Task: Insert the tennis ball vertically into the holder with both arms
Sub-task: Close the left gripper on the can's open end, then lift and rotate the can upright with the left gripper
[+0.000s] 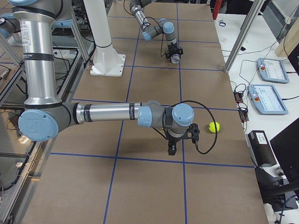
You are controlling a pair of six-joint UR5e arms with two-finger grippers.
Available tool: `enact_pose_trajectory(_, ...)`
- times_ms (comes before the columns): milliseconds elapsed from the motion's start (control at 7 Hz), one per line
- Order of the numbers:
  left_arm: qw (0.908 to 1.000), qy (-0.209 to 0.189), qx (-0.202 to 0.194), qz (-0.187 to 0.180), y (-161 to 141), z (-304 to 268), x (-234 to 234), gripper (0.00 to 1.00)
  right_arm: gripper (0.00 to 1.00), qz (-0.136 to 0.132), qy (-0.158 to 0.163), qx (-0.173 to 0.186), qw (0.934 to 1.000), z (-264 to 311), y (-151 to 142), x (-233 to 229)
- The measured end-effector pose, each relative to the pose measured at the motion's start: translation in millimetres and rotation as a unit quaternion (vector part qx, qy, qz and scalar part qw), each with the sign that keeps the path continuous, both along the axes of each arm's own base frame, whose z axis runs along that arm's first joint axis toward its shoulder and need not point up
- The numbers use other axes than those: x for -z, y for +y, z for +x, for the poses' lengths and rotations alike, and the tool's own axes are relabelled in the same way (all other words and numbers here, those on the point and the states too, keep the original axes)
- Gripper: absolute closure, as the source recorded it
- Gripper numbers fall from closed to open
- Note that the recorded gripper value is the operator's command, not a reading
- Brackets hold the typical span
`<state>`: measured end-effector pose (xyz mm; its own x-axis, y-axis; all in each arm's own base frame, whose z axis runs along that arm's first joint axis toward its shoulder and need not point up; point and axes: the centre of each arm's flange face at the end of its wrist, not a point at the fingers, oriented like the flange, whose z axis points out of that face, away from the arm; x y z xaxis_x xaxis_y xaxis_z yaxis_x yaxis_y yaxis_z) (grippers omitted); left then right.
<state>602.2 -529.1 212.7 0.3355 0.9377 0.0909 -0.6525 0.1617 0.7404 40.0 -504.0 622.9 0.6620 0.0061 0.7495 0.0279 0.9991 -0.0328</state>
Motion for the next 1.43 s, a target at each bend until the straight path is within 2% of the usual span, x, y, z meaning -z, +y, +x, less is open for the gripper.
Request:
enact_pose_trajectory(143,0.9998,0.013,0.017,0.007,-1,-5,18,0.63,0.0,-0.002,0.0,0.0,1.0,0,0,-2)
enact_pose_trajectory(429,0.9936,0.055,0.094,0.029,1,-32,64,0.63,0.0,-0.002,0.0,0.0,1.0,0,0,-3)
enact_pose_trajectory(571,0.9839,0.11,0.14,0.018,9,-51,93,0.63,0.0,-0.001,0.0,0.0,1.0,0,-1,-1)
enact_pose_trajectory(714,0.9638,0.193,0.184,-0.008,18,-70,121,0.63,0.0,0.001,-0.001,0.0,1.0,0,-1,0)
enact_pose_trajectory(857,0.9292,0.299,0.214,-0.036,27,-87,138,0.63,0.0,0.002,-0.001,0.0,1.0,0,-3,2)
enact_pose_trajectory(1000,0.8869,0.402,0.221,-0.057,37,-103,140,0.63,0.0,0.004,0.0,0.0,1.0,0,-4,4)
enact_pose_trajectory(1143,0.8431,0.487,0.22,-0.055,45,-121,131,0.67,0.0,0.006,0.0,0.0,1.0,0,-5,6)
enact_pose_trajectory(1286,0.8005,0.551,0.234,-0.038,50,-138,112,0.67,0.0,0.008,-0.001,0.0,1.0,0,-7,8)
enact_pose_trajectory(1429,0.7688,0.588,0.25,-0.022,53,-150,93,0.67,0.0,0.01,-0.001,-0.001,0.9999,0,-7,10)
